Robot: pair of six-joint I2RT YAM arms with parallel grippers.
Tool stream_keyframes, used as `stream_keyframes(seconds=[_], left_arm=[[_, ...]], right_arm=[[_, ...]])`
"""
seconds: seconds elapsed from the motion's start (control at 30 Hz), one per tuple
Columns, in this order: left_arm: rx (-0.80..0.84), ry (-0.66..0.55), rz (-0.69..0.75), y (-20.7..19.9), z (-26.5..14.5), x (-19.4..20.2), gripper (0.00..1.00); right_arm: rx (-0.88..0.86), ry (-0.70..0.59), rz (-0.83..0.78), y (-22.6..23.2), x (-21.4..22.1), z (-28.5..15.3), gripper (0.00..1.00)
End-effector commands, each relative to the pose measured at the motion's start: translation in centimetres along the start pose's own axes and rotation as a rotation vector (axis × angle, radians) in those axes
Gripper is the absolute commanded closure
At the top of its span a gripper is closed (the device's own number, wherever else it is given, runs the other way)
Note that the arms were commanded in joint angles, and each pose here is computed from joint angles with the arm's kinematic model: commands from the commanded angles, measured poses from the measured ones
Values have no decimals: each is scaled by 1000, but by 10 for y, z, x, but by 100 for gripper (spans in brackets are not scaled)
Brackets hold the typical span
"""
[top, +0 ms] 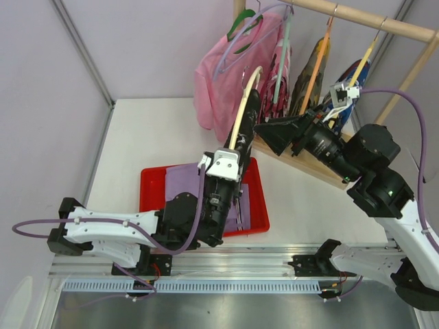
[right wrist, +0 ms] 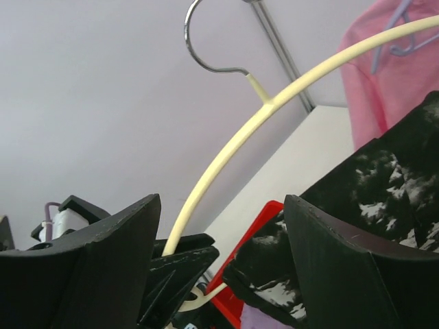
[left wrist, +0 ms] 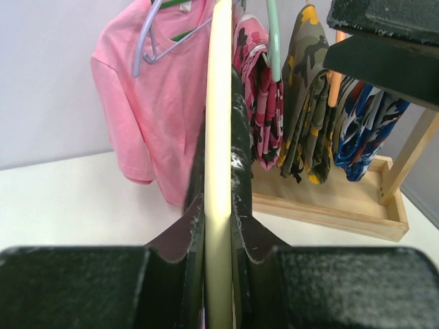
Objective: Remove the trousers from the hanger
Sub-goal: Pass the hanger from the left arm to the right
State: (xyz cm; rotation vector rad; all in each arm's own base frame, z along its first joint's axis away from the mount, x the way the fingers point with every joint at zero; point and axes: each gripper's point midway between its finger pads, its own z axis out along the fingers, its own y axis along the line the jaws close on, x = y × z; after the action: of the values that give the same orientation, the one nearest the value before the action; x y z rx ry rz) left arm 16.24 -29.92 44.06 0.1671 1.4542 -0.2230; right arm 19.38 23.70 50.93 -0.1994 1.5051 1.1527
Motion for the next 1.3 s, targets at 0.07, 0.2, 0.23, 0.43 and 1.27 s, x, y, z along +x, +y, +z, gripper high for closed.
stream_keyframes(seconds=[0.07,0.2,0.23,0.43,1.27], left_arm=[[47,-55,-266,0,2,-44,100],[56,-43,-261,-6,2,-36,100],[58,-40,-257,-7,1,-34,100],[65,-41,-264,-6,1,-31,100],[227,25,-314,-23,-9,-20,66]], right_arm=[[-75,-7,52,16,3,15,21],[-74,24,76,15,15,28,22],[-71,29,82,15,18,31,25],[-66,46,93,18,31,48,29],[19,97,74,18,52,62,100]])
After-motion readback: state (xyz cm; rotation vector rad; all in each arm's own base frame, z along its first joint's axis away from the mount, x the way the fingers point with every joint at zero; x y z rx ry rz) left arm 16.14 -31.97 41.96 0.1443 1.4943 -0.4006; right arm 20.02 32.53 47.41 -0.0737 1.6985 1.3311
